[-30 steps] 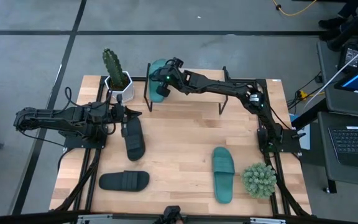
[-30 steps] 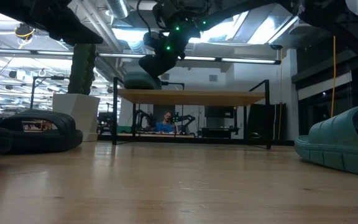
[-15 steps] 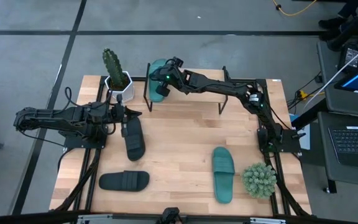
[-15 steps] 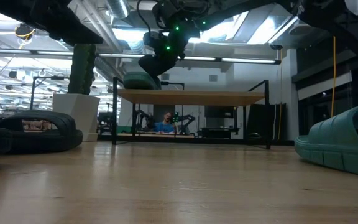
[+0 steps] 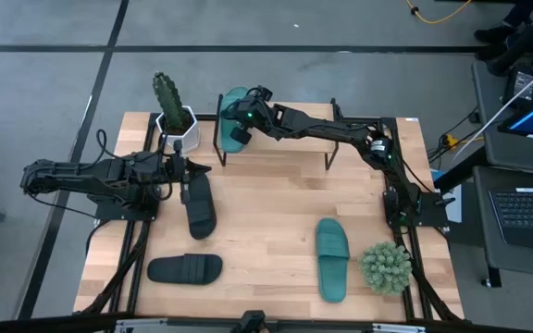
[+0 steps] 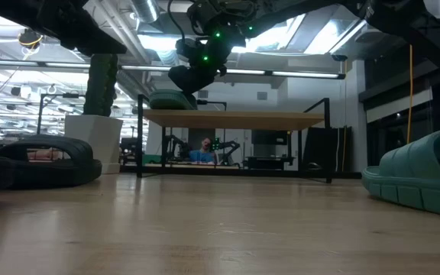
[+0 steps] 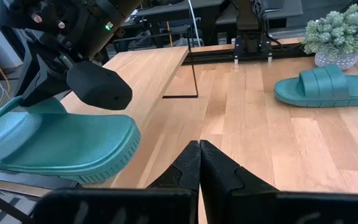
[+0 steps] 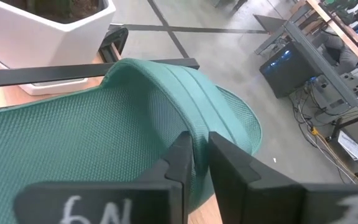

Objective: Pick and place slides into the shelf
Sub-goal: Put the green slipper on the shelf

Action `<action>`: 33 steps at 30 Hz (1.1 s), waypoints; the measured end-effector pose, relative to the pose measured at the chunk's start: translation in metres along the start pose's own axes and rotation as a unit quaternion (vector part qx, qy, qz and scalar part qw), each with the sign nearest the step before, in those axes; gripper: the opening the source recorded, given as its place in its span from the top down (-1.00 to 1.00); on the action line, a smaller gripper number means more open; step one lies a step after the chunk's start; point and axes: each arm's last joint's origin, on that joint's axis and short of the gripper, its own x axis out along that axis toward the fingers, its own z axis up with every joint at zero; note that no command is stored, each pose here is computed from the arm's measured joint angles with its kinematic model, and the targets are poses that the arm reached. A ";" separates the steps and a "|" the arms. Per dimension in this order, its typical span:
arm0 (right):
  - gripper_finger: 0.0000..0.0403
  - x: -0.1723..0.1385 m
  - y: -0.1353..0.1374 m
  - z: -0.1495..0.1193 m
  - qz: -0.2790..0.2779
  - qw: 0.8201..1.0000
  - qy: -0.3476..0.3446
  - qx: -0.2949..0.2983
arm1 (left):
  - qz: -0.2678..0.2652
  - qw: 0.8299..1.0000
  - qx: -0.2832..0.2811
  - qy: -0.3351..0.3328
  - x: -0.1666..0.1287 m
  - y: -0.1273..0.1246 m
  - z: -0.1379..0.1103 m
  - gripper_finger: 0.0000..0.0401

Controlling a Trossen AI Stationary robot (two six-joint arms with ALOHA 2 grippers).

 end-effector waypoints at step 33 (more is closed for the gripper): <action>0.22 -0.001 0.003 0.002 0.045 0.998 -0.017 0.029 | -0.001 1.000 0.002 0.008 0.000 0.000 -0.002 1.00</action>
